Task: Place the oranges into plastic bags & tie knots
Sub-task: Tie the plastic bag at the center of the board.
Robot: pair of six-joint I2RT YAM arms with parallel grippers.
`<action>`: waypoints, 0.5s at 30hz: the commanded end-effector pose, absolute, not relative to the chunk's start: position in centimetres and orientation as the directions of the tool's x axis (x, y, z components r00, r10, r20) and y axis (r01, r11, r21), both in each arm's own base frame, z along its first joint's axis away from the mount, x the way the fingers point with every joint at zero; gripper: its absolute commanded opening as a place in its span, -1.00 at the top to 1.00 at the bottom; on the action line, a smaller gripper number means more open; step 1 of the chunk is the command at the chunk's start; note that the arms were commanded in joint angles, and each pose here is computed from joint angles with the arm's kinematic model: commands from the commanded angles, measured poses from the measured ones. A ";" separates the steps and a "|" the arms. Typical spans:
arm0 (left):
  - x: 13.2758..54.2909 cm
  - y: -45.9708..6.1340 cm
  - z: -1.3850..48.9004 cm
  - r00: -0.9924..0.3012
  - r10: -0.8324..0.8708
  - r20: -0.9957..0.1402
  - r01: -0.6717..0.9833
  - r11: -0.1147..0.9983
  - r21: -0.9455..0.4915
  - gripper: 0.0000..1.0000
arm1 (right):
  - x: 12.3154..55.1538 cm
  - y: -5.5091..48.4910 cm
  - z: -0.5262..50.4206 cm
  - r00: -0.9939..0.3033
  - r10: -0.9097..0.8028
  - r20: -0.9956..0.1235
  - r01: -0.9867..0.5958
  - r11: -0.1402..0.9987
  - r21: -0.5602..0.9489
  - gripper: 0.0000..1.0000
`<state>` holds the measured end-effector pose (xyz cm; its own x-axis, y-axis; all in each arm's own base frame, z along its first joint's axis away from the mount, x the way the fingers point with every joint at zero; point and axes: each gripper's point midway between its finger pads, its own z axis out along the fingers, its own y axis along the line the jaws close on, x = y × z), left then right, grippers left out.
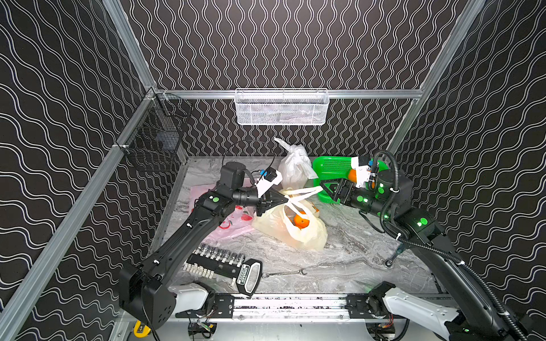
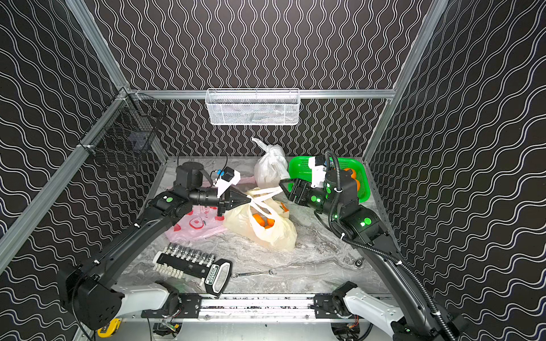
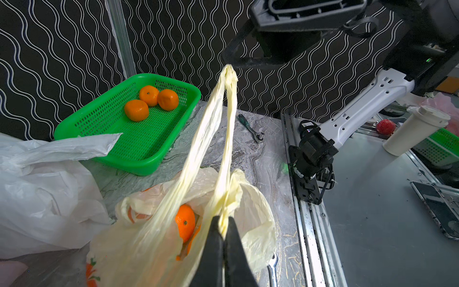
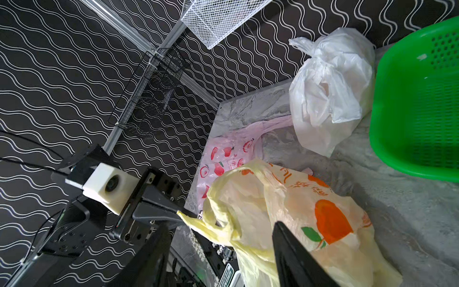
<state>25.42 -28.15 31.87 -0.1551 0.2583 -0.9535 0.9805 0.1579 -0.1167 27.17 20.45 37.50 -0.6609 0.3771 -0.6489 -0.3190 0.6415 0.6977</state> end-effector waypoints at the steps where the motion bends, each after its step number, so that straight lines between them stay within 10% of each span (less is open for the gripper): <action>1: 25.4 -28.1 32.6 -0.124 0.249 -0.961 0.984 0.155 -0.087 1.00 | 27.0 21.3 37.5 -0.700 0.378 -0.606 -0.317 0.596 0.737 -0.22; 15: 25.4 -28.1 32.5 -0.123 0.252 -0.960 0.985 0.149 -0.087 1.00 | 27.0 22.9 36.4 -0.754 0.343 -0.561 -0.322 0.551 0.770 0.25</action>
<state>25.41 -28.12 31.92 -0.1501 0.2588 -0.9542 0.9810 0.1590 -0.1112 26.89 22.57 35.80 -0.7596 0.3304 -0.5602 -0.3089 0.5748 0.7578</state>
